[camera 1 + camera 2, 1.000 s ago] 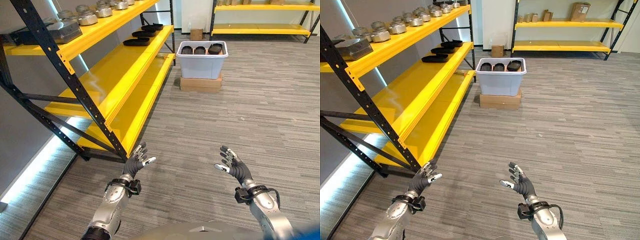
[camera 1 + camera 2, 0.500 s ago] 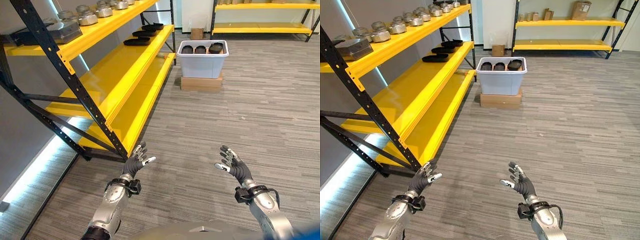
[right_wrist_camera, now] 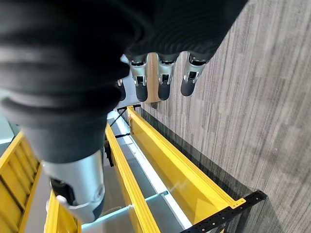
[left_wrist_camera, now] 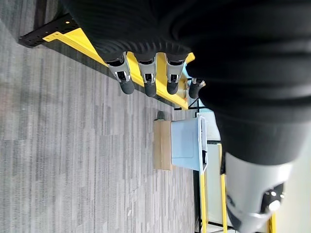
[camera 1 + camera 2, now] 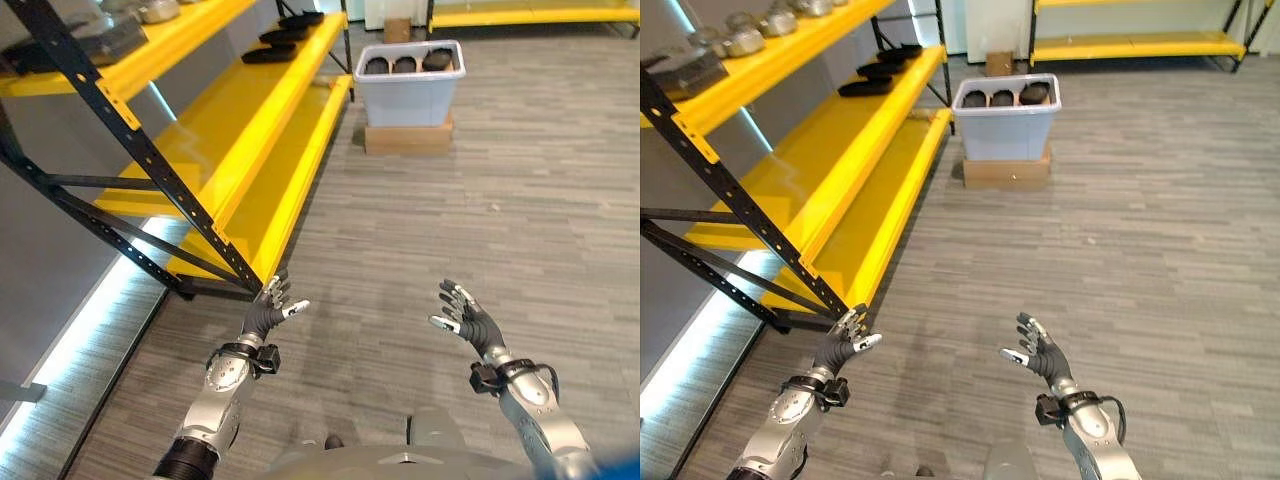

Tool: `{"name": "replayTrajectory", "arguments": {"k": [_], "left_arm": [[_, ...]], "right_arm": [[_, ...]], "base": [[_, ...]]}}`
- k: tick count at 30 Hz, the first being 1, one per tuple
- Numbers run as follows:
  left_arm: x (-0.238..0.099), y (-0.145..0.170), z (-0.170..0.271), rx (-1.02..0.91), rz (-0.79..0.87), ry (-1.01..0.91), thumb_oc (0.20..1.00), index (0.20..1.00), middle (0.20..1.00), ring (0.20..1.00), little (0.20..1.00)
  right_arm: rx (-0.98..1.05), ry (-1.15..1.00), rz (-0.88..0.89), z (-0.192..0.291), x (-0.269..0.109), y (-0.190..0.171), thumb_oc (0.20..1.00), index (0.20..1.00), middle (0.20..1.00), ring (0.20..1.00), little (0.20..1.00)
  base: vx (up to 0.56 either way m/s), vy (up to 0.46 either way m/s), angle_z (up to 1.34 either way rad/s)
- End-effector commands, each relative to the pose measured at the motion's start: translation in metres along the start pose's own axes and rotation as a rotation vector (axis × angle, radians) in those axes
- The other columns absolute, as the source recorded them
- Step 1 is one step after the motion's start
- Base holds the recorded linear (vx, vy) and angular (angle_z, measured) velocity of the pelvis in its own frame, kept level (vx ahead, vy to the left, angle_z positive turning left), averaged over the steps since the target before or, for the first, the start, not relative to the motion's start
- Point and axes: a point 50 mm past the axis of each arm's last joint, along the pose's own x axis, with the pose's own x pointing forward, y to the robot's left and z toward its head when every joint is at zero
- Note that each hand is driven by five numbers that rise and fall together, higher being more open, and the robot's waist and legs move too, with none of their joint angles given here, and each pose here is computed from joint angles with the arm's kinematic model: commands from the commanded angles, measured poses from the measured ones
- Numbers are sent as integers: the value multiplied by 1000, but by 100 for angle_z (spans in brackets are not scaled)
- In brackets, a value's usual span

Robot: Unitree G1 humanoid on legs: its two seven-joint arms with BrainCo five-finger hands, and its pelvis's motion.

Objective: Move parts from the plastic box to the shelf.

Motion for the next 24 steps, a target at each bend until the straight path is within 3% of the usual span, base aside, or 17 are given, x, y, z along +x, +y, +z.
{"name": "replayTrajectory", "arguments": {"k": [1,12,24], "left_arm": [[5,11,39,68,10,-178,1000,1000,1000,1000,1000],[19,-17,43,30,-60,-205,1000,1000,1000,1000,1000],[12,-11,51,-22,-29,-256,1000,1000,1000,1000,1000]], "right_arm": [[38,-139,59,25,10,14,1000,1000,1000,1000,1000],[-40,-205,-1,46,7,-4,1000,1000,1000,1000,1000],[-43,-187,-31,44,-6,-23,1000,1000,1000,1000,1000]], "base": [[257,47,-24],[288,-90,7],[257,-208,3]]}}
